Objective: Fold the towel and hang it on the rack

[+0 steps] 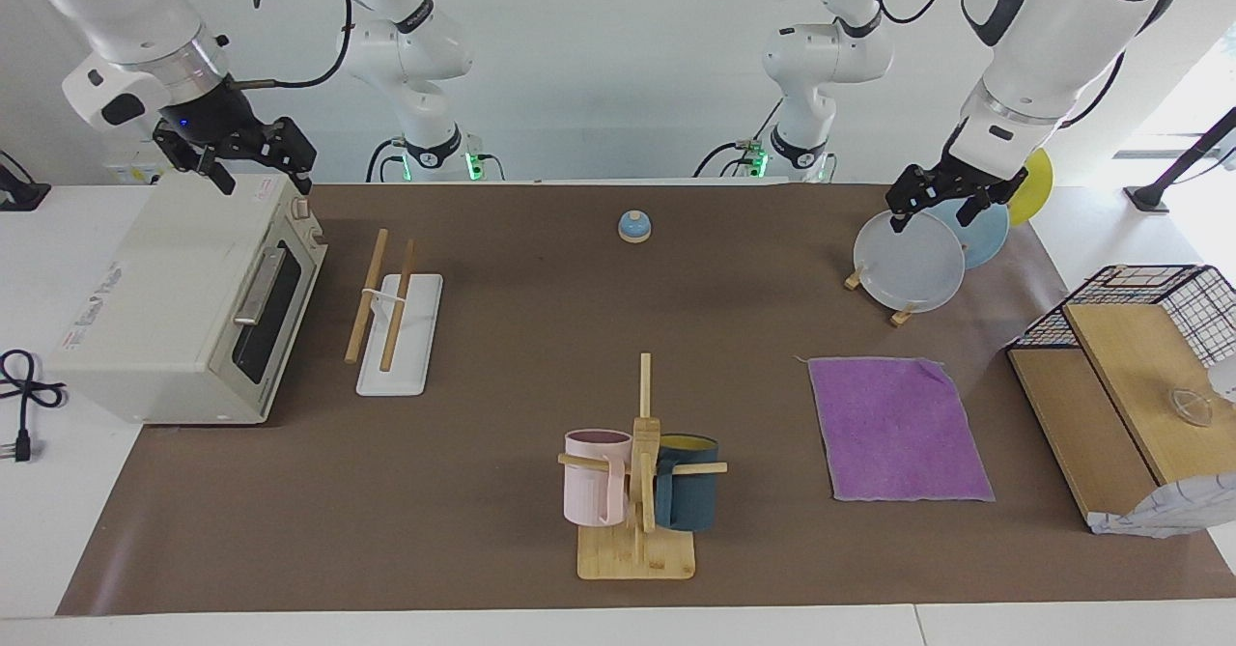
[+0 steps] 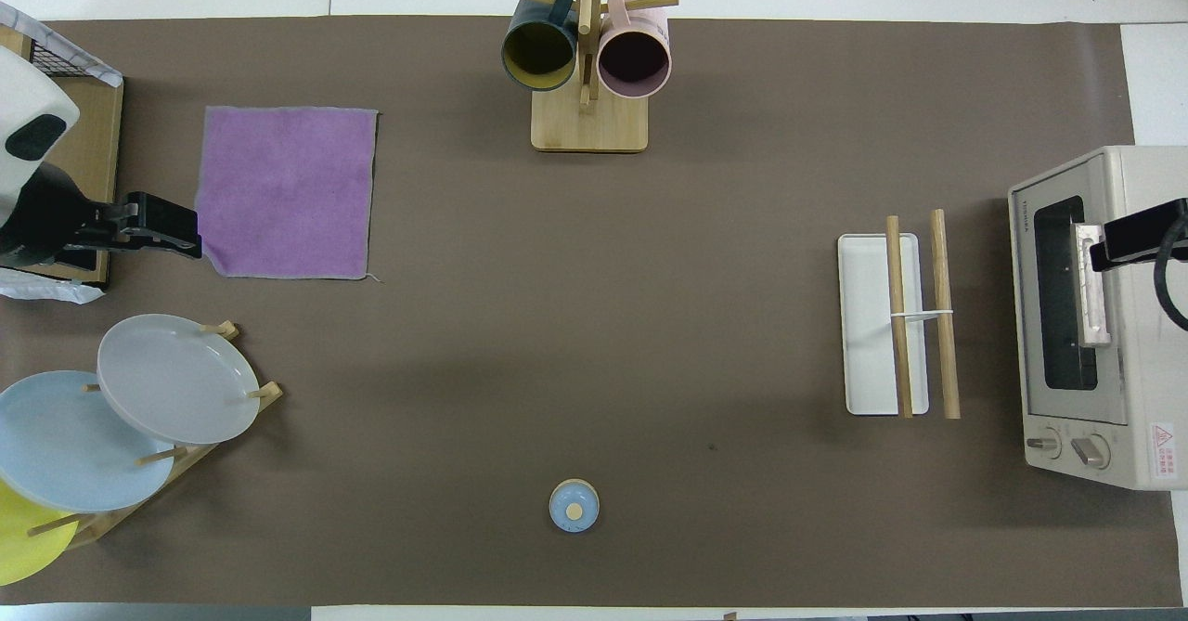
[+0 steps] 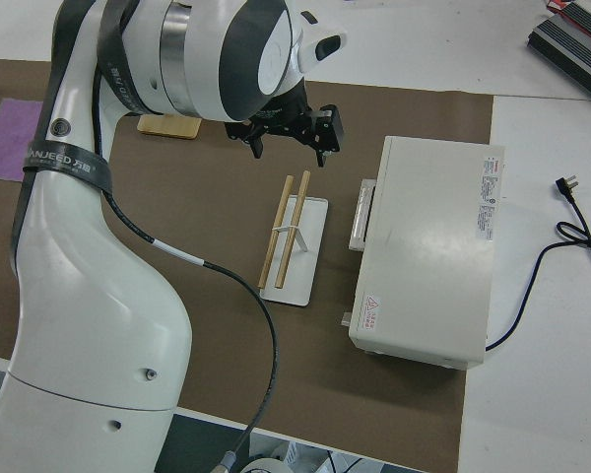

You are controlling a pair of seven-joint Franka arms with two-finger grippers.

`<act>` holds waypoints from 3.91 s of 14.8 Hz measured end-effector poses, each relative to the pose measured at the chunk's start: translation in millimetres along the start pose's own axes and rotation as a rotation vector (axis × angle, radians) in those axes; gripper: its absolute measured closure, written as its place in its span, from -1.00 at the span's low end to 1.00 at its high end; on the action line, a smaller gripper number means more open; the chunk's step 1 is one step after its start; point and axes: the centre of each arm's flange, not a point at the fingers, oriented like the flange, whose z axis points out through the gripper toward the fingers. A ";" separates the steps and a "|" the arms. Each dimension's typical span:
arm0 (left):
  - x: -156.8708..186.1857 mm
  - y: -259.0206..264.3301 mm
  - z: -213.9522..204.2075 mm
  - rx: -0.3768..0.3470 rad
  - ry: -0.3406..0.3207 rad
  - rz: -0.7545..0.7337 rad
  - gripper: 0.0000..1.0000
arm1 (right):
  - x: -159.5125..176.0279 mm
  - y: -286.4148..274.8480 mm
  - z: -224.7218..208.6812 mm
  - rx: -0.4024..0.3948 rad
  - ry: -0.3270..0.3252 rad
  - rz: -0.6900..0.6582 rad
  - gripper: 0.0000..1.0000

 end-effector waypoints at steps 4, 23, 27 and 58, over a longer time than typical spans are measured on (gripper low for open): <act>-0.1 0.0 0.1 0.000 -0.001 0.000 -1.00 | 0.0 0.0 0.0 0.000 0.000 0.000 -1.00; 64.7 -138.3 235.7 -0.032 -0.030 -0.196 -1.00 | 0.0 0.0 0.0 0.000 0.000 0.000 -1.00; 73.8 -141.2 265.0 -0.035 -0.028 -0.199 -0.90 | 0.0 0.0 0.0 0.000 0.000 0.000 -1.00; 94.0 -94.8 230.7 -0.075 0.121 0.043 0.96 | 0.0 -0.1 0.0 0.000 0.000 0.000 -1.00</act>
